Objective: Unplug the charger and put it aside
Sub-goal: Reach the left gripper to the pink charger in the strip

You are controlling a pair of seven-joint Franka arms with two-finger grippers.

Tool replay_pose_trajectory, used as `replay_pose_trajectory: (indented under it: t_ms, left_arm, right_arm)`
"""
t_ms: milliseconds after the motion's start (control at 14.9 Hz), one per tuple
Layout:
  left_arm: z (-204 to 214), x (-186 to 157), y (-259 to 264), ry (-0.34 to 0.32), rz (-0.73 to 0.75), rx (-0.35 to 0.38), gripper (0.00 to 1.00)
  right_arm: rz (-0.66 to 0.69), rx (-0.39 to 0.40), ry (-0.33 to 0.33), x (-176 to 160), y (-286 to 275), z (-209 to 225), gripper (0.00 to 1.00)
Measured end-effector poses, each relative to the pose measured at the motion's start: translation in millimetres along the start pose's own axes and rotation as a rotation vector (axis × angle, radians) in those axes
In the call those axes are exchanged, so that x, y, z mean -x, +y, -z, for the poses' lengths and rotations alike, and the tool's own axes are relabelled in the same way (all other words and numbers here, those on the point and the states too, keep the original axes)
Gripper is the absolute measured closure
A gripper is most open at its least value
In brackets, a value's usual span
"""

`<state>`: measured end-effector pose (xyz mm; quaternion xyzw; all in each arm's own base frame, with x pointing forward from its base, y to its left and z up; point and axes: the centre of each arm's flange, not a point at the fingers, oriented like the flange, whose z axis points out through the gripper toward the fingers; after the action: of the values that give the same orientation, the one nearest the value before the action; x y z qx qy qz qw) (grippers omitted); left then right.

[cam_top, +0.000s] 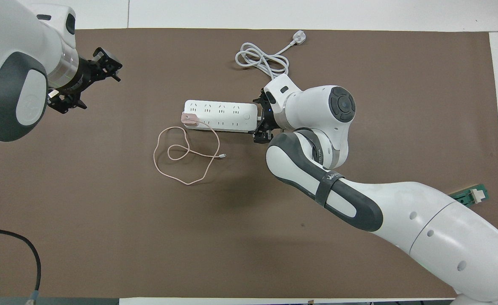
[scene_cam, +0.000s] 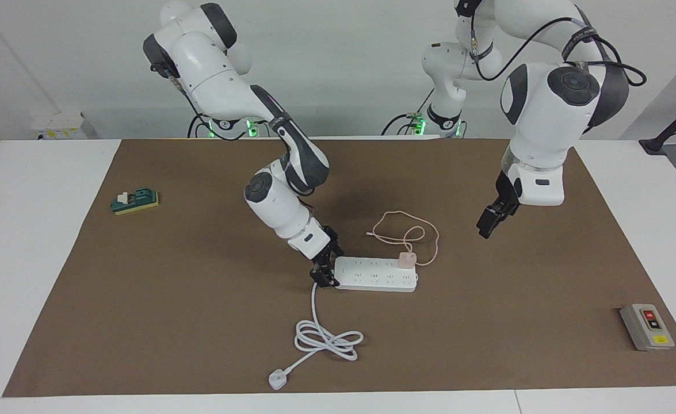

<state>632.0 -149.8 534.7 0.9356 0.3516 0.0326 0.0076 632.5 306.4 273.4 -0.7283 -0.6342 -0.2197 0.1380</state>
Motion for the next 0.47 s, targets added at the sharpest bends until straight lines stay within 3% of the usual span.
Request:
replay_pose_trajectory:
  t_ms: [201,468]
  left_arm:
    - [-0.6,3.9,1.9,-0.044,0.197,0.017,0.00]
    - [-3.9,15.6,10.6,-0.057,0.386,0.009,0.00]
  right_arm:
    - [0.044,-0.012,0.001,3.3,1.3,-7.6,0.00]
    - [0.054,-0.030,0.003,0.6,4.0,-9.7,0.00]
